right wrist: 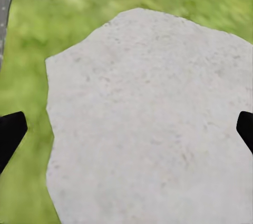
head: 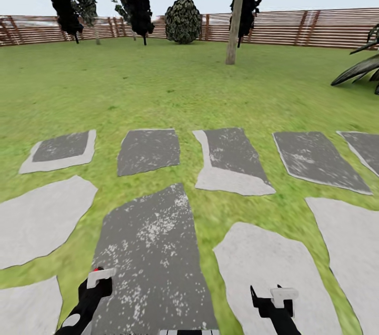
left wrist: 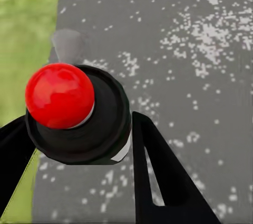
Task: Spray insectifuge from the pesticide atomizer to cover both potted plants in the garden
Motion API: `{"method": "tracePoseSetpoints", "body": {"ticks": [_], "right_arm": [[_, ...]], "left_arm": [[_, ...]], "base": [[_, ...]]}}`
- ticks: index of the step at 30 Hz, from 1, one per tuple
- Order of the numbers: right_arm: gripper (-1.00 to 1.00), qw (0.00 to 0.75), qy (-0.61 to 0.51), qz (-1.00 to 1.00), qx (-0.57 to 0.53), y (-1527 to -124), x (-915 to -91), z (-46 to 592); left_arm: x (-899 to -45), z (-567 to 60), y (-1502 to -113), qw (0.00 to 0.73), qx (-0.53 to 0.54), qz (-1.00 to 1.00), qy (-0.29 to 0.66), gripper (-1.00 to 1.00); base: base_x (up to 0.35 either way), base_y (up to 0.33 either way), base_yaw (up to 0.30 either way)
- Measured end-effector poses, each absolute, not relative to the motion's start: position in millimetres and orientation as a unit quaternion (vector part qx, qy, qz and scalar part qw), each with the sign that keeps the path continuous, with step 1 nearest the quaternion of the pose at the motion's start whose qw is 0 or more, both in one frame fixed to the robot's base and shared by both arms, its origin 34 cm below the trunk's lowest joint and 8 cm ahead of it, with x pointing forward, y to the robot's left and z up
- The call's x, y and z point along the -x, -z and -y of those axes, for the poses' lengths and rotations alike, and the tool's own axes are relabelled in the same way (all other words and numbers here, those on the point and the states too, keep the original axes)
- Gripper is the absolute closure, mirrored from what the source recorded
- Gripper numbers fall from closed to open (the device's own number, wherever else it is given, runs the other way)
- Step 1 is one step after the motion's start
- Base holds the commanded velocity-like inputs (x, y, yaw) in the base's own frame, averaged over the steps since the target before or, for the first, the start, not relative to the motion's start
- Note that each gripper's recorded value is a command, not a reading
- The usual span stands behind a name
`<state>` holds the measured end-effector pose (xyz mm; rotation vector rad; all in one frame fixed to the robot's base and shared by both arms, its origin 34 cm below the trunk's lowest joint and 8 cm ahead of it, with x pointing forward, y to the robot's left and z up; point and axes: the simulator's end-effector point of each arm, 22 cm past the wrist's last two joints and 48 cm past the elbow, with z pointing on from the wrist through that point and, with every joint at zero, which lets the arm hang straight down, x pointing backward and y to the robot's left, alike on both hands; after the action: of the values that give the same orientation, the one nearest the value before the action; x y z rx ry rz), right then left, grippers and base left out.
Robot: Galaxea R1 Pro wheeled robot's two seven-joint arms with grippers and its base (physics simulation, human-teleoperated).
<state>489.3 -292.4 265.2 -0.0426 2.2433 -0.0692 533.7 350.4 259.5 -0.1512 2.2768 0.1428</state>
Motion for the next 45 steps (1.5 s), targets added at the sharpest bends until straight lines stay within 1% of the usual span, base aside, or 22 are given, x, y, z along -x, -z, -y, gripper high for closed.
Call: {"method": "tracePoseSetpoints", "body": {"ticks": [45], "right_arm": [[-1.00,0.453,0.028,-0.891,0.016,-283,-502,293]], "left_arm": [[-546,-350,-279,0.434,0.061,-0.897,-0.056,1.00]], "base": [[0.000,0.000,0.228]]}}
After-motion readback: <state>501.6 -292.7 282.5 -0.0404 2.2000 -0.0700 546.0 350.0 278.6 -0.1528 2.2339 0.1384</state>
